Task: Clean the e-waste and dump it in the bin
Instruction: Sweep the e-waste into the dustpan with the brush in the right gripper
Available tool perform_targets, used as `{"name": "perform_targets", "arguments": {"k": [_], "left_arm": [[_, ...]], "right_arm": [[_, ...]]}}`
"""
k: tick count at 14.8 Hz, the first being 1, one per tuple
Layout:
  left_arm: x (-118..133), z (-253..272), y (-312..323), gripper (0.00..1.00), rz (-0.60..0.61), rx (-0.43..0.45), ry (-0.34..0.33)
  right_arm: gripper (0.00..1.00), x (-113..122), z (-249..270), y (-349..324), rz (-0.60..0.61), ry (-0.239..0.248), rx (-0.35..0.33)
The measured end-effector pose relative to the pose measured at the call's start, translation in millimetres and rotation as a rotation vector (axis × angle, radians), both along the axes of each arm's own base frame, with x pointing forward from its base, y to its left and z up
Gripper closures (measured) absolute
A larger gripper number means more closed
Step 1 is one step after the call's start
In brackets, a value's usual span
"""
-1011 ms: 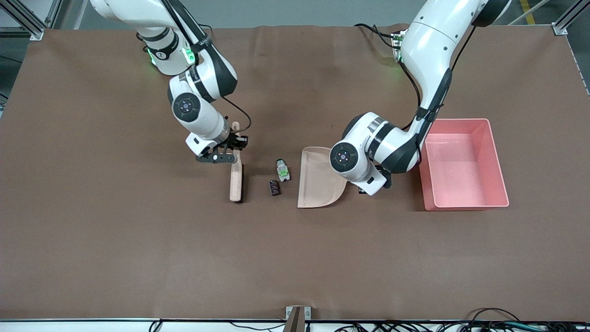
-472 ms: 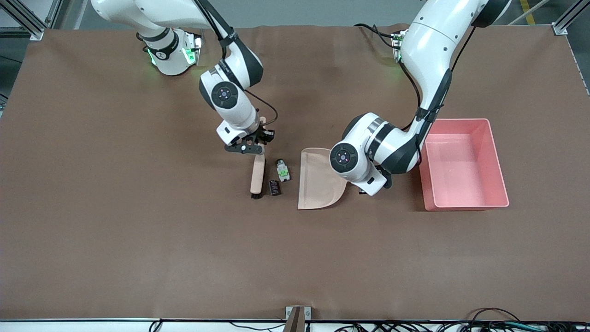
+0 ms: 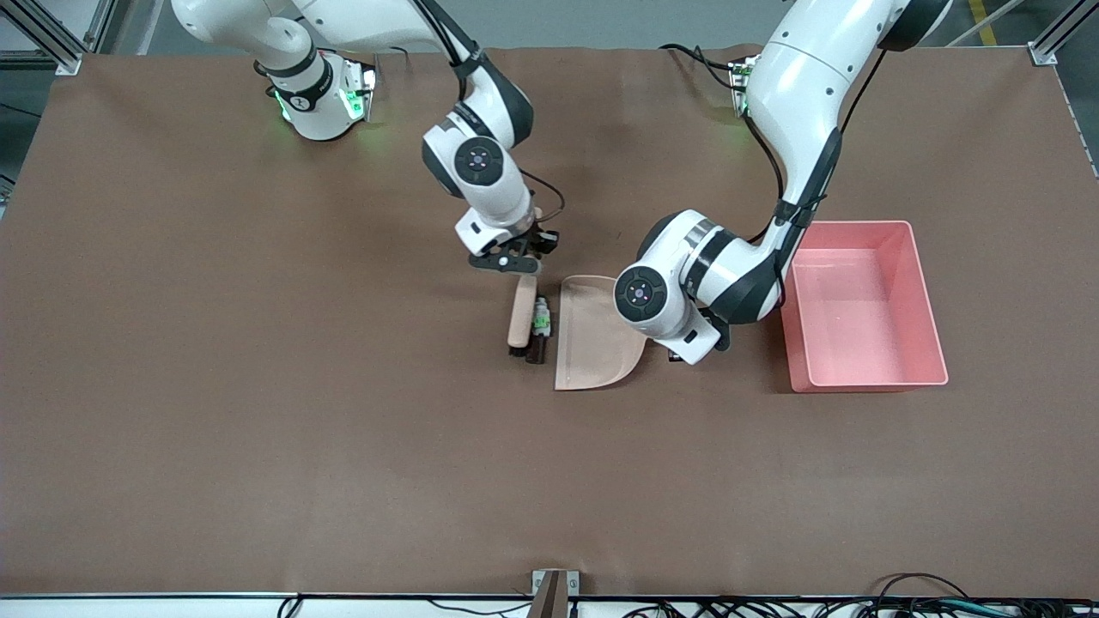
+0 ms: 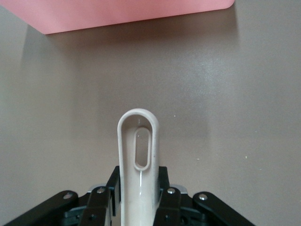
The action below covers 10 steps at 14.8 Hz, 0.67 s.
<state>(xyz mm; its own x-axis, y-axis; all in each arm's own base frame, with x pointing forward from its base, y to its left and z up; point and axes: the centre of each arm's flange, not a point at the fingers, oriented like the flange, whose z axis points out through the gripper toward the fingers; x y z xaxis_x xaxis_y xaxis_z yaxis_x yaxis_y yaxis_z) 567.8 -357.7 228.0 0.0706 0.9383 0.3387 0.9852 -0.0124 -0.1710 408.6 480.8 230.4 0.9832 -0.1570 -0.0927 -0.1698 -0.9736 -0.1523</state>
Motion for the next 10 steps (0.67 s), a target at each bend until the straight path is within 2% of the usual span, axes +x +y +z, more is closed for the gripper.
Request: {"name": "perform_targets", "arguments": {"k": [3, 6, 8, 10], "left_arm": [[0, 0, 0, 0.67, 0.001, 0.0, -0.001], [0, 0, 0, 0.67, 0.001, 0.0, -0.001], [1, 0, 0, 0.67, 0.001, 0.0, -0.001], [1, 0, 0, 0.67, 0.001, 0.0, -0.001]], "right_arm": [[0.74, 13, 5, 48, 0.018, -0.035, 0.059], [0.74, 13, 20, 91, 0.024, -0.054, 0.133], [0.74, 11, 29, 103, 0.033, -0.053, 0.147], [0.74, 12, 34, 103, 0.04, -0.033, 0.13]]}}
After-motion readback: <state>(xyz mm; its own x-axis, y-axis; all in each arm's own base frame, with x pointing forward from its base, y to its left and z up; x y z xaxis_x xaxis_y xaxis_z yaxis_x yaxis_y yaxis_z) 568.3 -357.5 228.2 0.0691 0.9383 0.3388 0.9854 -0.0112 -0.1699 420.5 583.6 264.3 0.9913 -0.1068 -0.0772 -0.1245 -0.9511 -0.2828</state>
